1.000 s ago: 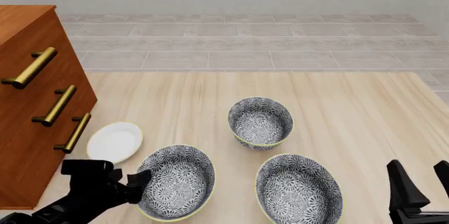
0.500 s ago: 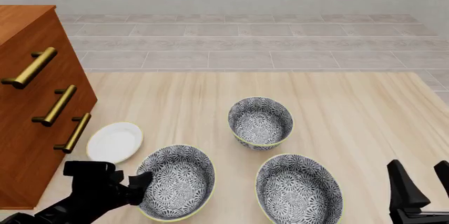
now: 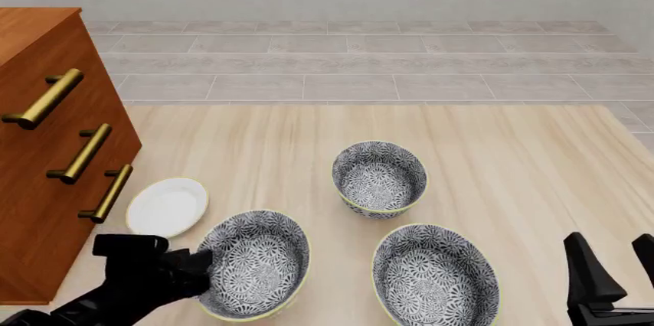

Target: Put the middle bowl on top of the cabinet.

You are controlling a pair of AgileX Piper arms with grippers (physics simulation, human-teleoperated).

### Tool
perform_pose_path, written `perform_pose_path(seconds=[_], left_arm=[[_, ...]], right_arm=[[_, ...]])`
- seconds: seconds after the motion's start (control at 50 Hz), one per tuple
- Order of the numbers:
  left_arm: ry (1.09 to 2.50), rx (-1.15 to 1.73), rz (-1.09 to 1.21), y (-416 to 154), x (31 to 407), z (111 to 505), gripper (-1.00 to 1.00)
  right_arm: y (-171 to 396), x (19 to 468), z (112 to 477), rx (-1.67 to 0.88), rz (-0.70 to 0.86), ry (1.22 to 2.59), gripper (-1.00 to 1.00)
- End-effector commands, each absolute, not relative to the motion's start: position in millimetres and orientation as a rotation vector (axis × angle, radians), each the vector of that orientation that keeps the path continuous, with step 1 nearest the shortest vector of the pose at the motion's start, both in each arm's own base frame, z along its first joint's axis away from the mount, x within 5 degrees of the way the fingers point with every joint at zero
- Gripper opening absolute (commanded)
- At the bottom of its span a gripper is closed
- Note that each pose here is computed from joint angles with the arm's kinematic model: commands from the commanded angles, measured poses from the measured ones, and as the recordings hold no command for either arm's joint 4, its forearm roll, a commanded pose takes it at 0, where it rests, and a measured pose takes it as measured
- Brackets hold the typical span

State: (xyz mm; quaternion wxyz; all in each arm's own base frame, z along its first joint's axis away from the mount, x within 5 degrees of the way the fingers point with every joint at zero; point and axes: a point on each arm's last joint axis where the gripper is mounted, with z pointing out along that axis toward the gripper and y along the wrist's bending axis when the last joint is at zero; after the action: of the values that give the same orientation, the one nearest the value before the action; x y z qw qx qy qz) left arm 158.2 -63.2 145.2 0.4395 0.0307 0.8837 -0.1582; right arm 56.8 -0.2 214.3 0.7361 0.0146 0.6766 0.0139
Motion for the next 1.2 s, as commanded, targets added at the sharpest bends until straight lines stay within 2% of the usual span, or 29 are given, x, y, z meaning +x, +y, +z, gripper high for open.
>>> perform_pose_path(seconds=[0.02,0.5,0.76,1.2], left_arm=[[2.187,0.079,-0.381,-61,158,148,-1.00],[2.181,0.097,-0.357,-60,160,150,-1.00],[2.269,0.111,-0.308,-62,177,142,-1.00],[2.198,0.114,-0.437,-78,167,188,-1.00]], right_arm=[[0,57,214,0.033,0.032,1.486,1.00],[0,57,214,0.042,0.037,1.485,1.00],[-1,57,214,0.050,0.040,1.484,1.00],[-1,57,215,0.055,0.042,1.483,1.00]])
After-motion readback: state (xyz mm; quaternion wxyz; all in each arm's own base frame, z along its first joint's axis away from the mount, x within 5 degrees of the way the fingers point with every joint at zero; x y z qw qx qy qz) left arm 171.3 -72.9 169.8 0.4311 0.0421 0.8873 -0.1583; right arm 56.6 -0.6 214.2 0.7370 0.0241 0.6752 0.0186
